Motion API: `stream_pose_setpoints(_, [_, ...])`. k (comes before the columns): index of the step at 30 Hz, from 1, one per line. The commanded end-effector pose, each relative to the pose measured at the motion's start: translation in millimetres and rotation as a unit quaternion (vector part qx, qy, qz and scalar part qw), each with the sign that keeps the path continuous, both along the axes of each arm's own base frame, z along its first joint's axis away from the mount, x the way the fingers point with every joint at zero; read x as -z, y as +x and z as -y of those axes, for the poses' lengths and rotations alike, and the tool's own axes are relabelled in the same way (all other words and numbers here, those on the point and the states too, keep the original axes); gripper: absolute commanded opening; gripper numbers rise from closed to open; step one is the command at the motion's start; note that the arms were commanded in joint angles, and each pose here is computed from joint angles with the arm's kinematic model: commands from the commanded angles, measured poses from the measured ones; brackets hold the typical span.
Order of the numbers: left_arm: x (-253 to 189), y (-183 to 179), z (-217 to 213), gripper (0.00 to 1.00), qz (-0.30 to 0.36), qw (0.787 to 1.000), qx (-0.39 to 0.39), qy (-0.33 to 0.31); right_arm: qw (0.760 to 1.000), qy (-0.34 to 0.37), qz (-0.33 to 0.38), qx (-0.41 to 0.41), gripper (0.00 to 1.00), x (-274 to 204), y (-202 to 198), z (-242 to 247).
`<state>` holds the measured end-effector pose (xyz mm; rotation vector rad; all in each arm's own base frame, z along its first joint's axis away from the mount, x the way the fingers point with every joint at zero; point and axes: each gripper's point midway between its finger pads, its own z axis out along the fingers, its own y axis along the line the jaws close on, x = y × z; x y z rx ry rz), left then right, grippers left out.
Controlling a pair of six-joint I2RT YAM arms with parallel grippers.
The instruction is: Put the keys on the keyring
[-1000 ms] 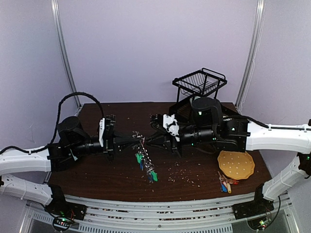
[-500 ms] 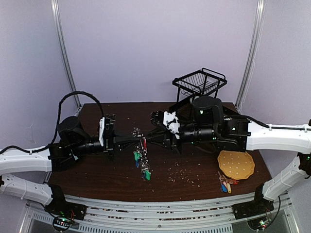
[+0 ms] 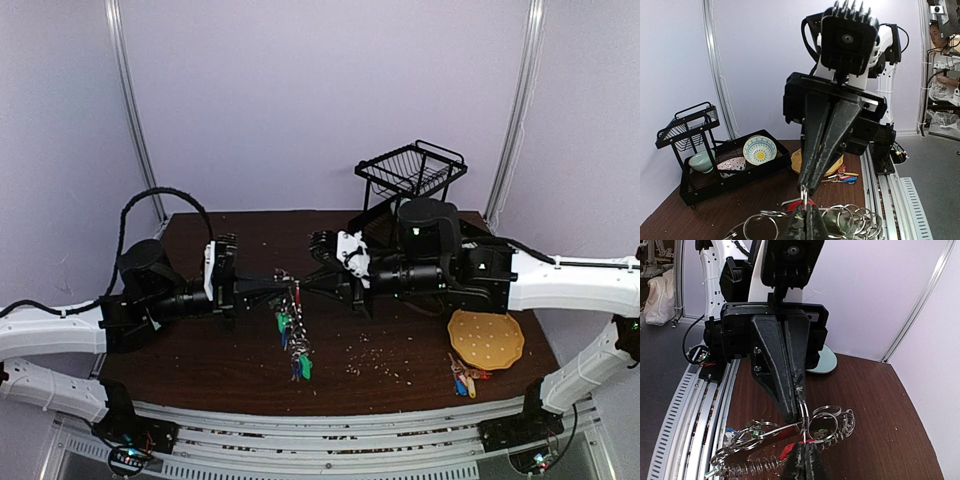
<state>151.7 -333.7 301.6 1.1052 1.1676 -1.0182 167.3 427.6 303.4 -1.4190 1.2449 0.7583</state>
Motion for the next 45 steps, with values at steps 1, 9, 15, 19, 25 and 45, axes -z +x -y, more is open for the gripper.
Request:
stream_pose_setpoints(1, [-30.1, -1.6, -1.4, 0.0, 0.028, 0.998, 0.0, -0.049, 1.0, 0.013, 0.008, -0.013, 0.0, -8.6, -5.7, -4.3])
stream_pose_setpoints(9, [-50.8, -0.1, -13.3, 0.0, 0.026, 0.994, -0.02, -0.108, 0.999, -0.035, 0.013, -0.03, 0.0, 20.7, -22.3, -13.7])
stream_pose_setpoints(15, [-49.8, 3.4, -15.7, 0.0, 0.016, 0.992, -0.03, -0.121, 0.999, -0.036, 0.021, -0.036, 0.0, 21.2, -31.4, -14.7])
stream_pose_setpoints(19, [-47.3, 3.8, -14.2, 0.0, 0.016, 0.992, -0.029, -0.118, 0.999, -0.033, 0.012, -0.019, 0.15, 16.9, -29.1, -13.8])
stream_pose_setpoints(25, [-40.6, 3.3, -13.5, 0.0, 0.03, 0.994, -0.032, -0.097, 0.995, 0.06, -0.065, -0.034, 0.36, -24.6, -10.8, 16.5])
stream_pose_setpoints(45, [-43.9, -7.1, -12.3, 0.0, 0.057, 0.994, -0.014, -0.097, 0.982, 0.092, -0.152, -0.07, 0.17, -28.4, -5.7, -18.2])
